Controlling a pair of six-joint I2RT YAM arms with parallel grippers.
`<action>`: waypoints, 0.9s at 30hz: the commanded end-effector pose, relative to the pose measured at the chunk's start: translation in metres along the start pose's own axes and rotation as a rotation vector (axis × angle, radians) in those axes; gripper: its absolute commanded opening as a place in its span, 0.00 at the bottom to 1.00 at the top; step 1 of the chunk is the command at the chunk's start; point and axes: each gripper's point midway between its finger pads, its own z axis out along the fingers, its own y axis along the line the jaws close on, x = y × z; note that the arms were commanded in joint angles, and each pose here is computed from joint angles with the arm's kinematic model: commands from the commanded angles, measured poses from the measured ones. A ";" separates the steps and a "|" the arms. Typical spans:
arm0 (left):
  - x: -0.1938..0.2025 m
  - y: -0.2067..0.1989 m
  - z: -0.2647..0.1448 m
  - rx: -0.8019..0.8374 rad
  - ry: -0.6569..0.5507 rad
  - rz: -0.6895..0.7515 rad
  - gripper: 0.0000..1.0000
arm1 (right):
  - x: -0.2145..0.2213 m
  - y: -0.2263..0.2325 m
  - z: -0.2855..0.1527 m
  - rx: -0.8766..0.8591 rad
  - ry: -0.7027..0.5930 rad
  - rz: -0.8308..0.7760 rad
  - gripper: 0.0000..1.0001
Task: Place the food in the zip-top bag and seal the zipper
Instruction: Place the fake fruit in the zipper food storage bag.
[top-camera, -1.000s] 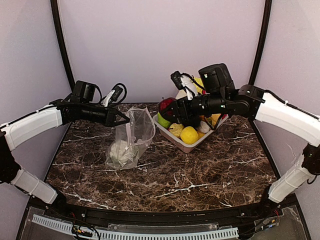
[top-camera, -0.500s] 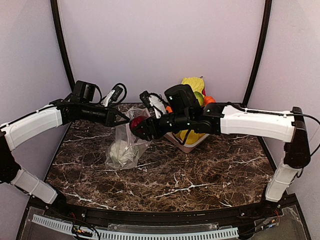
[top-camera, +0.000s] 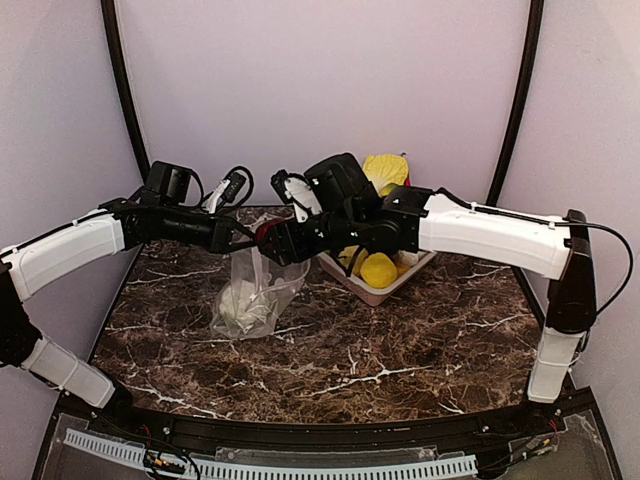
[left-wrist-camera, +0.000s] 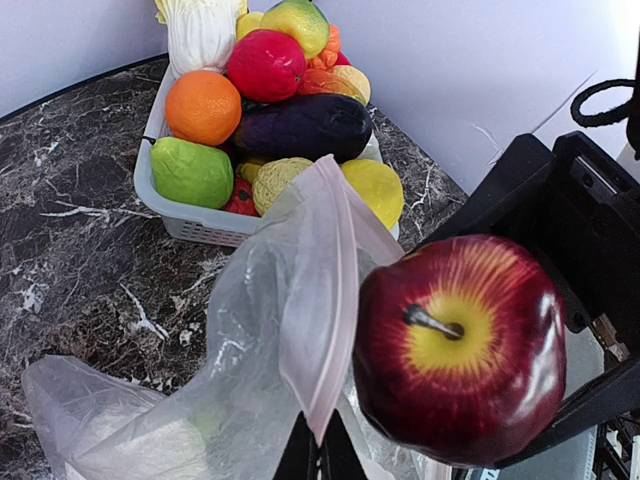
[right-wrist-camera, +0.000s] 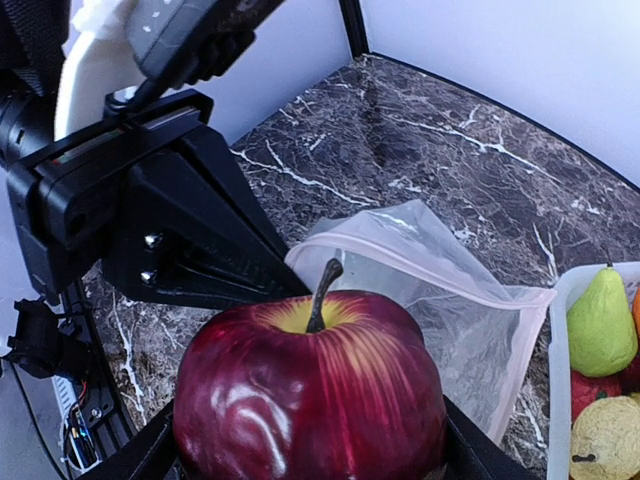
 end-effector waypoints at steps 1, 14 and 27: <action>-0.001 -0.005 -0.005 0.010 -0.013 0.010 0.01 | 0.012 -0.009 0.006 0.074 0.068 0.035 0.60; -0.001 -0.005 -0.004 0.012 -0.012 0.007 0.01 | 0.026 -0.009 0.010 0.071 0.113 0.066 0.70; 0.000 -0.004 -0.004 0.012 -0.008 0.004 0.01 | 0.016 -0.016 0.001 0.118 0.084 0.054 0.87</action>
